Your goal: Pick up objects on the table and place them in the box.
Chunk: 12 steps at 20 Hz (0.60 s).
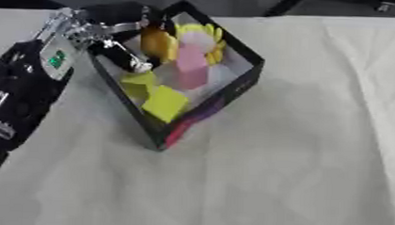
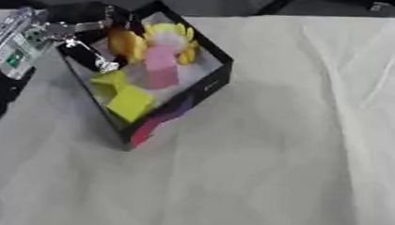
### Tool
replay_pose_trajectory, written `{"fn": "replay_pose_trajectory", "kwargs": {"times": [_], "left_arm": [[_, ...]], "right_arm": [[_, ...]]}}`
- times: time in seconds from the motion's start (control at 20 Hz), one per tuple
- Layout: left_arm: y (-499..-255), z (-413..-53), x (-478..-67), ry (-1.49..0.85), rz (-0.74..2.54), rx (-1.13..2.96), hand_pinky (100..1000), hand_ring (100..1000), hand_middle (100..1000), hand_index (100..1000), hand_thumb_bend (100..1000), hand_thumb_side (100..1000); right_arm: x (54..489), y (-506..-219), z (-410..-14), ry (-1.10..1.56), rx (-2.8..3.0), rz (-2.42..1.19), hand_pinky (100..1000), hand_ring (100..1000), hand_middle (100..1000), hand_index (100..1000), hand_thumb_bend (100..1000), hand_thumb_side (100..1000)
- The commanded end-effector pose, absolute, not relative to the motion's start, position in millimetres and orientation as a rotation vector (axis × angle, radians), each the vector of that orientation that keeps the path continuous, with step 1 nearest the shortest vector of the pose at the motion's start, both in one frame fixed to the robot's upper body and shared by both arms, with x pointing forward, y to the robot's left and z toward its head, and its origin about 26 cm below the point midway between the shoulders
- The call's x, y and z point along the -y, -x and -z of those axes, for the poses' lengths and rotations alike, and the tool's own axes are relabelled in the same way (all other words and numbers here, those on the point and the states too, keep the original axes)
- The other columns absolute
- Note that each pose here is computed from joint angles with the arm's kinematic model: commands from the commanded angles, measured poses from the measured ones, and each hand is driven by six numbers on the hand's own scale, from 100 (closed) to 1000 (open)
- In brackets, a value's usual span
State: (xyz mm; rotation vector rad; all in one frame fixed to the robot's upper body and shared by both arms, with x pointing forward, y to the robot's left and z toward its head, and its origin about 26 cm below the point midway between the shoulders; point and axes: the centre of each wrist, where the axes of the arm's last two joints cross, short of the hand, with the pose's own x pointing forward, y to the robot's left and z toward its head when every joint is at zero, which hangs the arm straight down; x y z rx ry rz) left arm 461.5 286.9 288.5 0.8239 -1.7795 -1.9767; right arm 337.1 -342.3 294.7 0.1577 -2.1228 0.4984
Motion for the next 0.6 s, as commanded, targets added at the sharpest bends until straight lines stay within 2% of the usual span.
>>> {"fn": "replay_pose_trajectory", "kwargs": {"times": [0.05,0.15,0.3,0.35,0.4,0.45,0.5,0.55,0.6], "left_arm": [[-455.9,-309.4,-291.6,-0.895,1.980,1.822,947,946,846,950,344,980],[-455.3,-310.3,-294.2,-0.899,1.944,1.838,958,954,853,964,234,1000],[-454.8,-310.2,-297.9,-0.896,1.898,1.839,954,949,842,952,259,1000],[-454.8,-309.6,-298.9,-0.892,1.892,1.834,953,947,838,949,309,954],[-455.2,-307.8,-300.3,-0.879,1.889,1.821,954,948,838,949,305,751],[-455.5,-306.2,-301.7,-0.862,1.895,1.804,954,948,839,948,267,383],[-455.5,-305.4,-303.3,-0.846,1.902,1.785,951,945,837,944,299,147],[-454.8,-306.6,-304.7,-0.839,1.898,1.779,939,937,828,918,263,223],[-454.0,-307.0,-305.7,-0.834,1.887,1.782,937,935,827,915,230,231]], "right_arm": [[345.6,-332.8,-304.6,-0.134,2.139,-0.518,981,733,641,825,100,529],[345.9,-332.7,-304.3,-0.134,2.138,-0.518,981,733,640,825,100,528],[346.6,-332.5,-304.2,-0.133,2.138,-0.517,981,733,640,825,100,526],[346.7,-332.4,-304.2,-0.133,2.138,-0.516,981,733,641,825,100,521],[346.7,-332.3,-304.3,-0.134,2.139,-0.516,981,733,641,825,100,522],[346.7,-332.3,-304.3,-0.135,2.138,-0.516,981,733,640,825,100,524],[346.7,-332.3,-304.1,-0.136,2.138,-0.515,981,733,640,825,100,524],[346.9,-332.3,-303.9,-0.136,2.136,-0.514,981,733,640,825,100,527],[347.1,-332.2,-303.8,-0.136,2.136,-0.513,981,733,640,825,100,527]]}}
